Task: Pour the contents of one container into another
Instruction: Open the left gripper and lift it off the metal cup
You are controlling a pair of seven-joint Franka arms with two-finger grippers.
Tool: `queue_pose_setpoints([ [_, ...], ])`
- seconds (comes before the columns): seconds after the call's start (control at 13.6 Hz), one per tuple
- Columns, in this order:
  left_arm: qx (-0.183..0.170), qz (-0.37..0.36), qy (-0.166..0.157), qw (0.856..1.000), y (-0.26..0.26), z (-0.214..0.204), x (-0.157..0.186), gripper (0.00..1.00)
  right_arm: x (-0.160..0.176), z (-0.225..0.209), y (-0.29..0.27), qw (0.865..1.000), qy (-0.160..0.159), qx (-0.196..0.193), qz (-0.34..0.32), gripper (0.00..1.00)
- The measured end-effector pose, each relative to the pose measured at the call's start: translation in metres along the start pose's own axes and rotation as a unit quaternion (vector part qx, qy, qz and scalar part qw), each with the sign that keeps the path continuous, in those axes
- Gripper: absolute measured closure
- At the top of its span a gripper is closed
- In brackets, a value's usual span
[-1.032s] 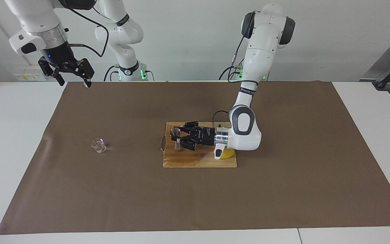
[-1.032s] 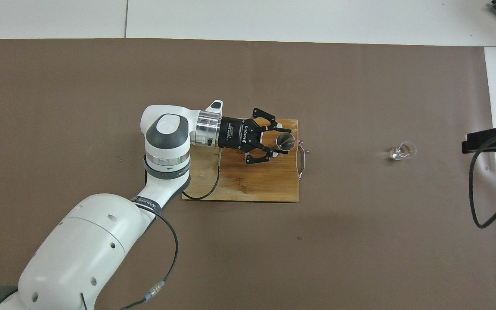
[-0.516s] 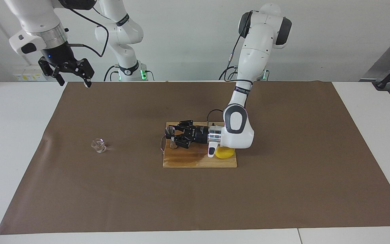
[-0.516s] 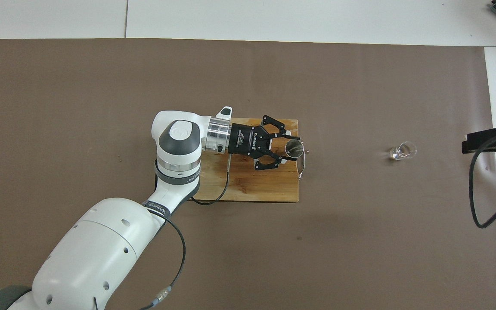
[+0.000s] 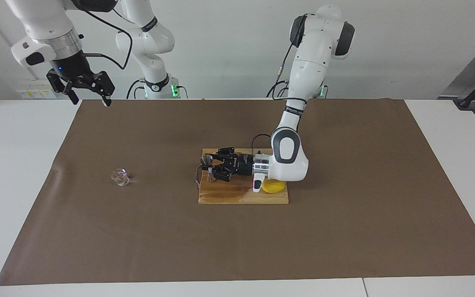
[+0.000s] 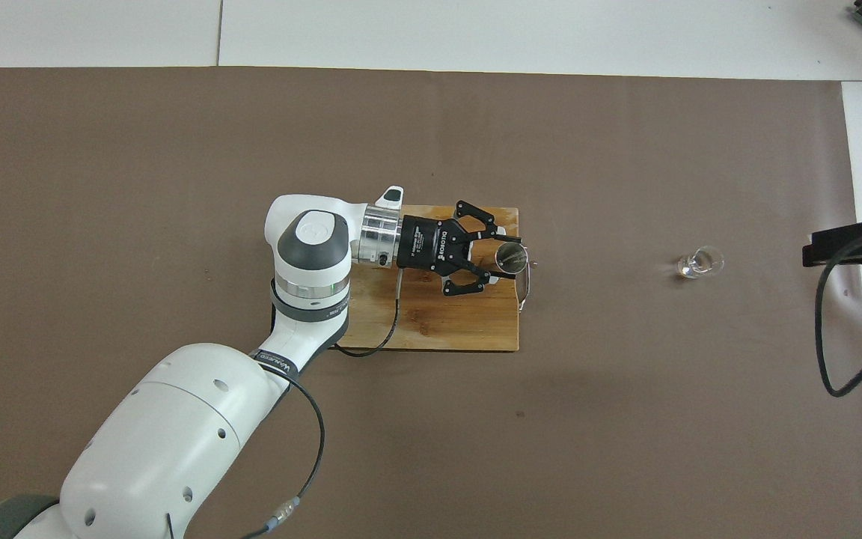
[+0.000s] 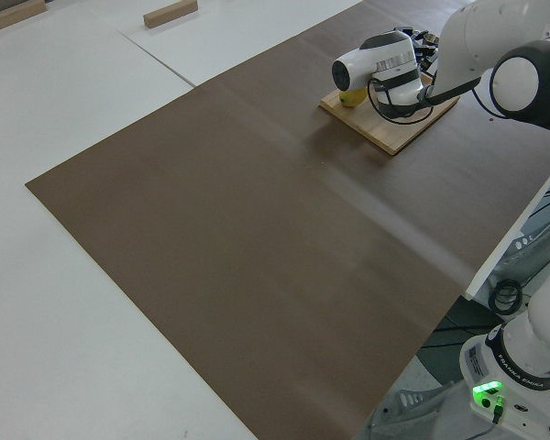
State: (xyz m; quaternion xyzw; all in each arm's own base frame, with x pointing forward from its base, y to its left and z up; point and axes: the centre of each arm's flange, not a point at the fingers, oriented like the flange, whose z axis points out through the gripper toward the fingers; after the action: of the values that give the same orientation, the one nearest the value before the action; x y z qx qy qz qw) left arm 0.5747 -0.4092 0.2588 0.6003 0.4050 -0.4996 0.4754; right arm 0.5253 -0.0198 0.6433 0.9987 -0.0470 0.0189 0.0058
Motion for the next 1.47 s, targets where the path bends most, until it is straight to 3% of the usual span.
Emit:
queue_pose_setpoints([
  [0.22, 0.0, -0.001, 0.002, 1.0, -0.0017, 0.0001, 0.0052, 0.43, 0.0, 0.0, 0.0, 1.0, 0.0, 0.0, 0.0, 0.0],
  [0.37, 0.0, -0.002, 0.003, 1.0, -0.0026, 0.0002, 0.0085, 0.29, 0.0, 0.0, 0.0, 1.0, 0.0, 0.0, 0.0, 0.0],
  [0.74, 0.0, -0.002, 0.003, 1.0, -0.0027, 0.0002, 0.009, 0.15, 0.0, 0.0, 0.0, 1.0, 0.0, 0.0, 0.0, 0.0],
  [0.88, -0.002, -0.001, 0.006, 1.0, -0.0014, -0.0029, 0.0096, 0.03, 0.0, 0.0, 0.0, 1.0, 0.0, 0.0, 0.0, 0.0],
  [1.47, -0.006, 0.001, 0.009, 1.0, 0.0016, -0.0089, 0.0096, 0.0, 0.0, 0.0, 0.0, 1.0, 0.0, 0.0, 0.0, 0.0],
])
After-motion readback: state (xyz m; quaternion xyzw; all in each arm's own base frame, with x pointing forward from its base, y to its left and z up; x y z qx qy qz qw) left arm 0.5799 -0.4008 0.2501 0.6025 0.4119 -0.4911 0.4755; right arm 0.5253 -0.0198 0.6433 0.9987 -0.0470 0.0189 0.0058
